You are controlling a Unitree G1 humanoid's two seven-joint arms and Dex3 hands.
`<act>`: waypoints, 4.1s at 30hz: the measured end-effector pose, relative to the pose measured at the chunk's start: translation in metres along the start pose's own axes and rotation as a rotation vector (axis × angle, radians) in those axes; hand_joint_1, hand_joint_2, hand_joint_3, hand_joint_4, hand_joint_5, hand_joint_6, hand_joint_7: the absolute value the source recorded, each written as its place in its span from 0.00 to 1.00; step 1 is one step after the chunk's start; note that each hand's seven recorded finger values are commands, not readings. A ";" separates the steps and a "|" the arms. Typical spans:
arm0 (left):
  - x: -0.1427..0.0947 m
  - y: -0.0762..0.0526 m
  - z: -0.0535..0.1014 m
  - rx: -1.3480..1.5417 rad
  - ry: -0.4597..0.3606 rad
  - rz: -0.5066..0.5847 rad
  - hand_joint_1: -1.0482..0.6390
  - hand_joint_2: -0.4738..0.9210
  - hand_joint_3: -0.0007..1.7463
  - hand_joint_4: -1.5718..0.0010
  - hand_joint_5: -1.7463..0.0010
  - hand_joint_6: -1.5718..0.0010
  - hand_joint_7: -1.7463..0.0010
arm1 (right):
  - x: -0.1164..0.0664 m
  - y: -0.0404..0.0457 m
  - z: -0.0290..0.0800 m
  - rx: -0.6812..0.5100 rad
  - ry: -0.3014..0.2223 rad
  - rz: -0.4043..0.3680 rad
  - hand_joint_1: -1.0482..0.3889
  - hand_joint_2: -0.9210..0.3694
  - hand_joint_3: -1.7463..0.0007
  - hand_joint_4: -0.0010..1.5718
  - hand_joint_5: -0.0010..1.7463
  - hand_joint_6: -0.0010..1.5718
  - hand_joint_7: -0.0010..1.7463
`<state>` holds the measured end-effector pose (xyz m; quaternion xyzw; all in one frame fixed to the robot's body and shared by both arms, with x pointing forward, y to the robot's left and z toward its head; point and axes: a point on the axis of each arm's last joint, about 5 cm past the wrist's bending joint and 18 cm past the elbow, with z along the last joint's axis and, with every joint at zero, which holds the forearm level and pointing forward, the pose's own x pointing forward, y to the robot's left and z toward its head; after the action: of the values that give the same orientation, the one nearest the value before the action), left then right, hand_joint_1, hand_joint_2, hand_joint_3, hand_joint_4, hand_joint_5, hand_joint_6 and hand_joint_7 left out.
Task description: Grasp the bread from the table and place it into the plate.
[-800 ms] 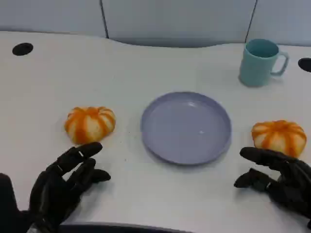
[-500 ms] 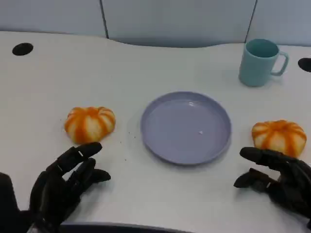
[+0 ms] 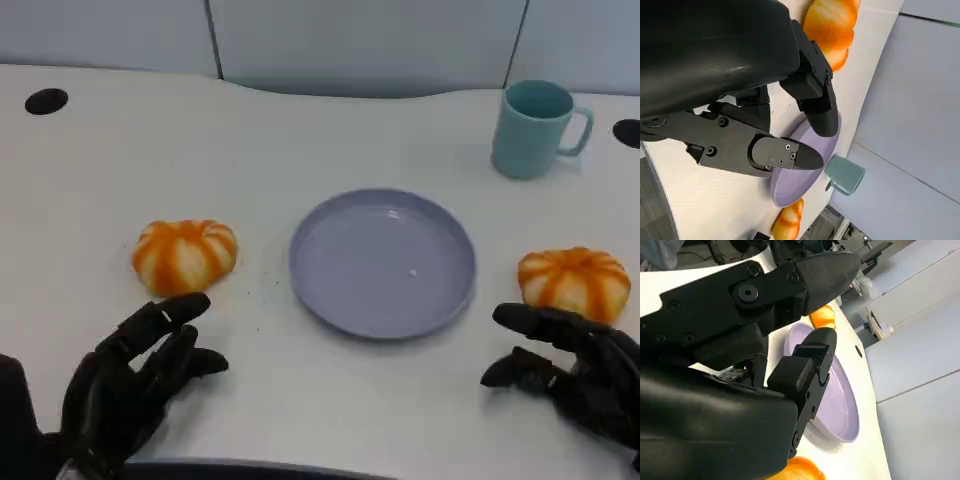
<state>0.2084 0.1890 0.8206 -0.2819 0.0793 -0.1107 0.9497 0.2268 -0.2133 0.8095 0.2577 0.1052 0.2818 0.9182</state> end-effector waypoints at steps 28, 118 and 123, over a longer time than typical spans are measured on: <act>0.017 0.003 0.035 0.297 -0.095 -0.192 0.37 1.00 0.05 0.79 0.48 0.66 0.92 | 0.000 0.0007 0.001 0.000 0.007 0.000 0.44 0.00 0.95 0.35 0.63 0.61 0.01; 0.130 -0.076 0.091 1.941 0.491 -0.099 0.26 0.93 0.00 0.95 0.95 0.85 0.99 | -0.001 0.0053 -0.001 -0.004 -0.024 -0.018 0.43 0.00 0.97 0.37 0.63 0.62 0.02; 0.130 -0.076 0.086 1.933 0.511 -0.109 0.28 0.92 0.00 0.94 0.94 0.84 0.99 | -0.002 0.0056 -0.001 -0.001 -0.022 -0.024 0.44 0.00 0.96 0.36 0.63 0.62 0.01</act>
<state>0.3392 0.1383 0.9220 0.6401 0.1442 -0.2283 0.7193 0.2224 -0.2098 0.8116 0.2590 0.0980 0.2681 0.9227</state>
